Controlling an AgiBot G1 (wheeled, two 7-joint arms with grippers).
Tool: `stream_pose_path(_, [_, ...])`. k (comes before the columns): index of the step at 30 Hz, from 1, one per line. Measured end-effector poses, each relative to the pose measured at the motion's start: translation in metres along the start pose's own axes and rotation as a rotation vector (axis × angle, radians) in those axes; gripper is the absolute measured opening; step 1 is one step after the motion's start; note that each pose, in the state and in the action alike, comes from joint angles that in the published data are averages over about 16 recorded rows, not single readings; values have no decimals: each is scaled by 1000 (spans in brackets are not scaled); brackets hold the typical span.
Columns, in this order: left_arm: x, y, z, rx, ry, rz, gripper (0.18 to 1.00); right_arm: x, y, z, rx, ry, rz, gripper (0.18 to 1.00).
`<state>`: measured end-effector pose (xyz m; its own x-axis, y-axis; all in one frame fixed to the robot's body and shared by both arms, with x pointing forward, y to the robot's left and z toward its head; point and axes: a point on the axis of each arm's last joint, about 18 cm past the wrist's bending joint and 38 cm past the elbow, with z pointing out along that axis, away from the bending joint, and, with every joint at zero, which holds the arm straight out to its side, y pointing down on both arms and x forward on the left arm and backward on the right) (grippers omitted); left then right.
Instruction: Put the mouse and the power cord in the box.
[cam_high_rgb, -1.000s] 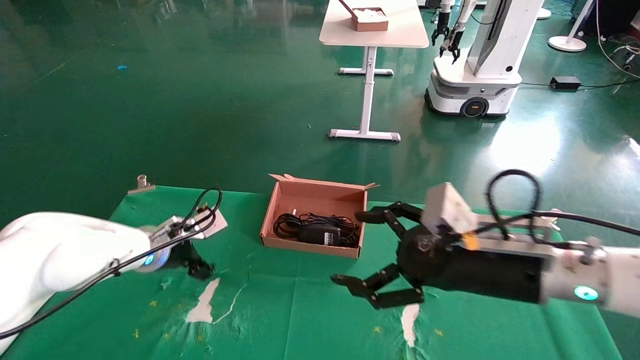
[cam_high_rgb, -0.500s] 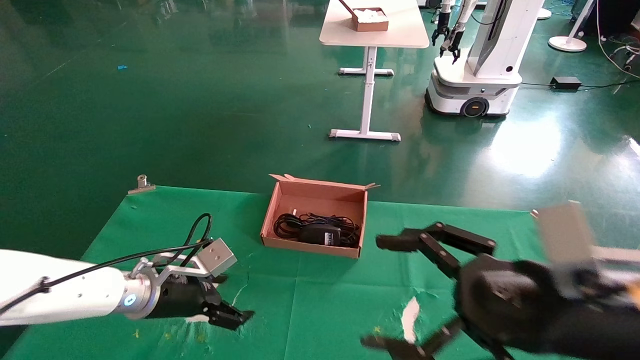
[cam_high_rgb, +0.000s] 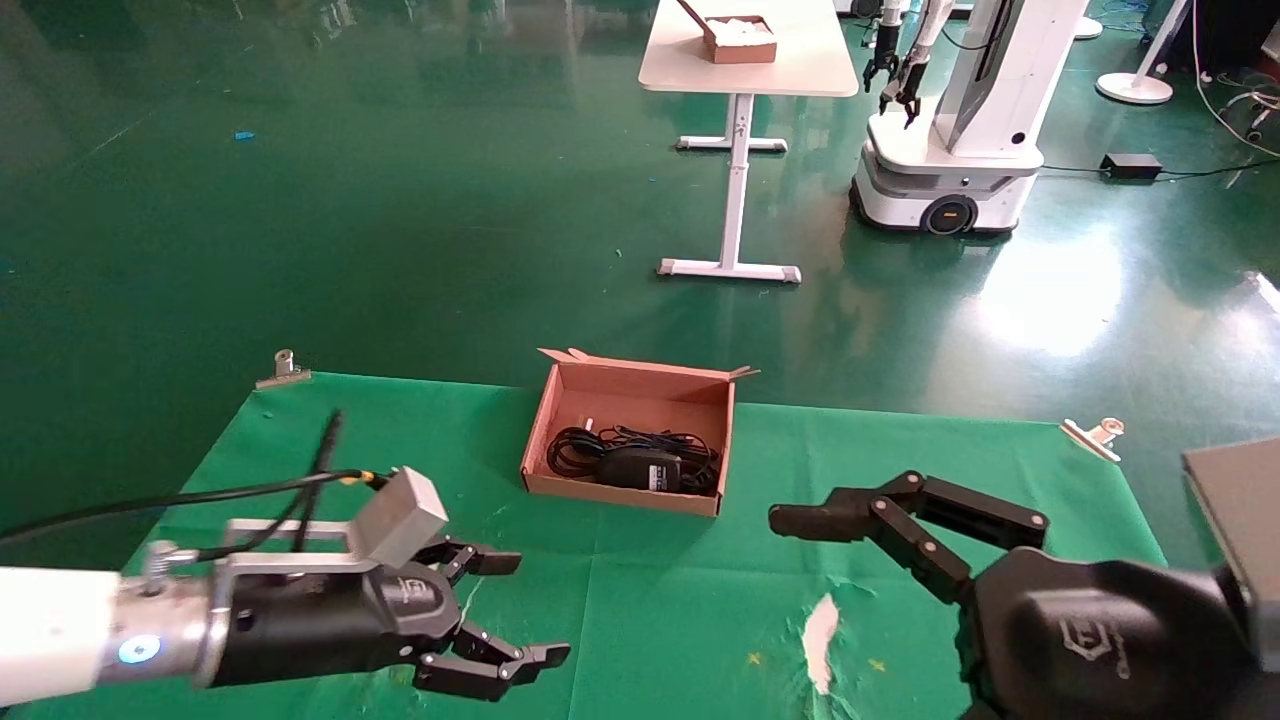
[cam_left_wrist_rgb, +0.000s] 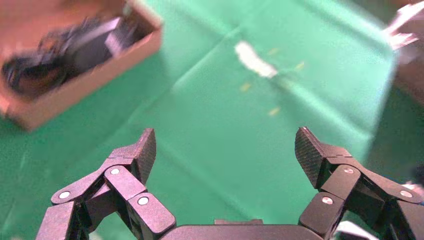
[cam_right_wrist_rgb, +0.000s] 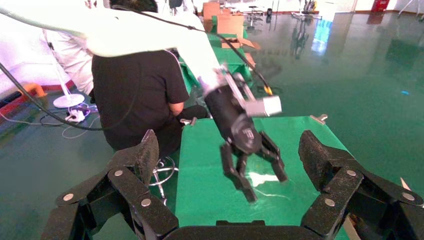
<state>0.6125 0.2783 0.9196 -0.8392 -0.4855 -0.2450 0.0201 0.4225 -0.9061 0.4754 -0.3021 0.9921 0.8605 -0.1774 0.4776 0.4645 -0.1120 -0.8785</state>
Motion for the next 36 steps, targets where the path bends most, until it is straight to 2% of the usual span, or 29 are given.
stream_pose_path(7, [31, -23, -40, 182, 109, 81, 1001, 0, 0, 0, 0, 0, 0, 1001])
stream_pose_path(19, [83, -58, -111, 444, 242, 279, 1001, 0, 0, 0, 1, -1, 0, 1001])
stream_pose_path(25, [94, -63, -125, 492, 267, 324, 1001, -1, 0, 0, 1, -1, 0, 1001])
stream_pose_path(36, [91, -62, -122, 479, 260, 314, 1001, 0, 0, 0, 0, -1, 0, 1001])
